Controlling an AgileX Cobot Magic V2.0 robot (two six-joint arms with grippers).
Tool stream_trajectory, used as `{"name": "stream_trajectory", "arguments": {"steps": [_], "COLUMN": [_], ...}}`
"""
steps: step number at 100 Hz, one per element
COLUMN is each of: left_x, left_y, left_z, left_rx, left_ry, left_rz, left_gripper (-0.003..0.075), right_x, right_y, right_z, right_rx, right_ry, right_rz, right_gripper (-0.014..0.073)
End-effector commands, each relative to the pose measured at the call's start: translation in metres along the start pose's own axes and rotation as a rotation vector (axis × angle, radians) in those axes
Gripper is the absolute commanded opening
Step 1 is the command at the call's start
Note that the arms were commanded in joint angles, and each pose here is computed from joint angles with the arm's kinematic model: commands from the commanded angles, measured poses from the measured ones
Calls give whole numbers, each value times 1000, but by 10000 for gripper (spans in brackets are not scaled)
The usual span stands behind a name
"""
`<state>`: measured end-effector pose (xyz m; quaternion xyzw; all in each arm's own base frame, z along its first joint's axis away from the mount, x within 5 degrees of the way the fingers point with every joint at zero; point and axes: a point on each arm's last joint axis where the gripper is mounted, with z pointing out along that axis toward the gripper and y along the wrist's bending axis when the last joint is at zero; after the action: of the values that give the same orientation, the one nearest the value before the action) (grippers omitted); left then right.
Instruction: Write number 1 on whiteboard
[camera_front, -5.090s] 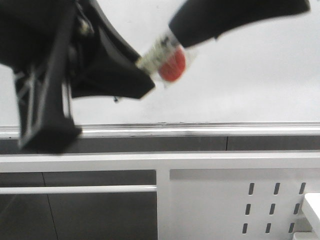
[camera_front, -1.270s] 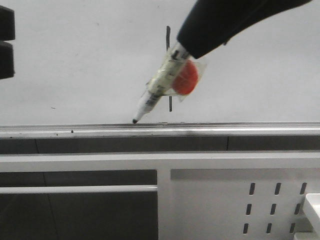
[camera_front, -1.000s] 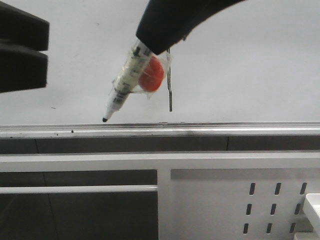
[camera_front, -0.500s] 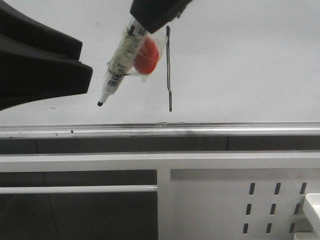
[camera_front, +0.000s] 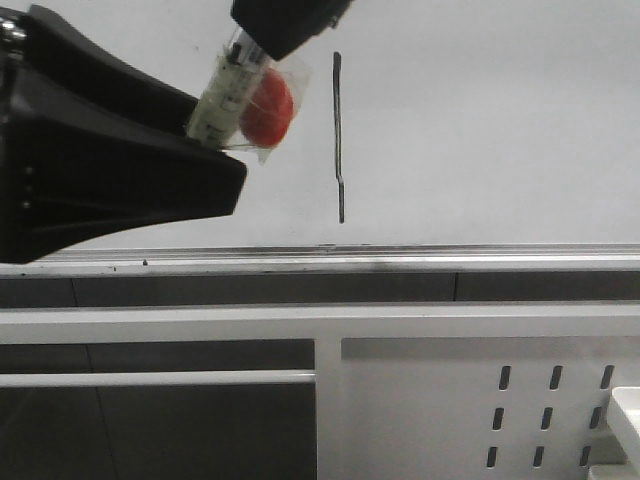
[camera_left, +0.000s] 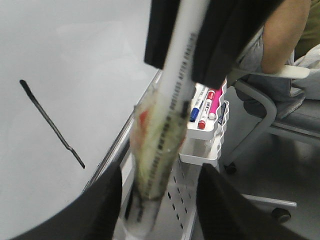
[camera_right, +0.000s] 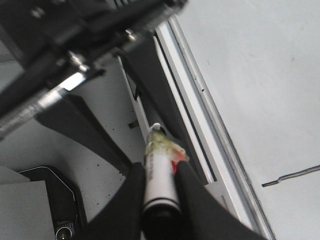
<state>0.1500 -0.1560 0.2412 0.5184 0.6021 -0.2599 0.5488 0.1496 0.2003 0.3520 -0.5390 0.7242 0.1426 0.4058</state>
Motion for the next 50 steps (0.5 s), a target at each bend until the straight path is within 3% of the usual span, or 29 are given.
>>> {"name": "stream_trajectory", "arguments": {"steps": [1,50], "left_x": [-19,-23], "left_y": [8,12], "left_z": [6,9], "left_rx": [-8,-18], "left_ry": [-90,-91], "left_rz": [-17,-8], "left_gripper": [314,313], "right_x": [-15,-13], "right_y": [-4,-6], "right_z": [-13,-13], "right_rx": [38,61], "right_ry": [-103,-87], "right_rz": [-13,-50], "right_gripper": [-70,-69]}}
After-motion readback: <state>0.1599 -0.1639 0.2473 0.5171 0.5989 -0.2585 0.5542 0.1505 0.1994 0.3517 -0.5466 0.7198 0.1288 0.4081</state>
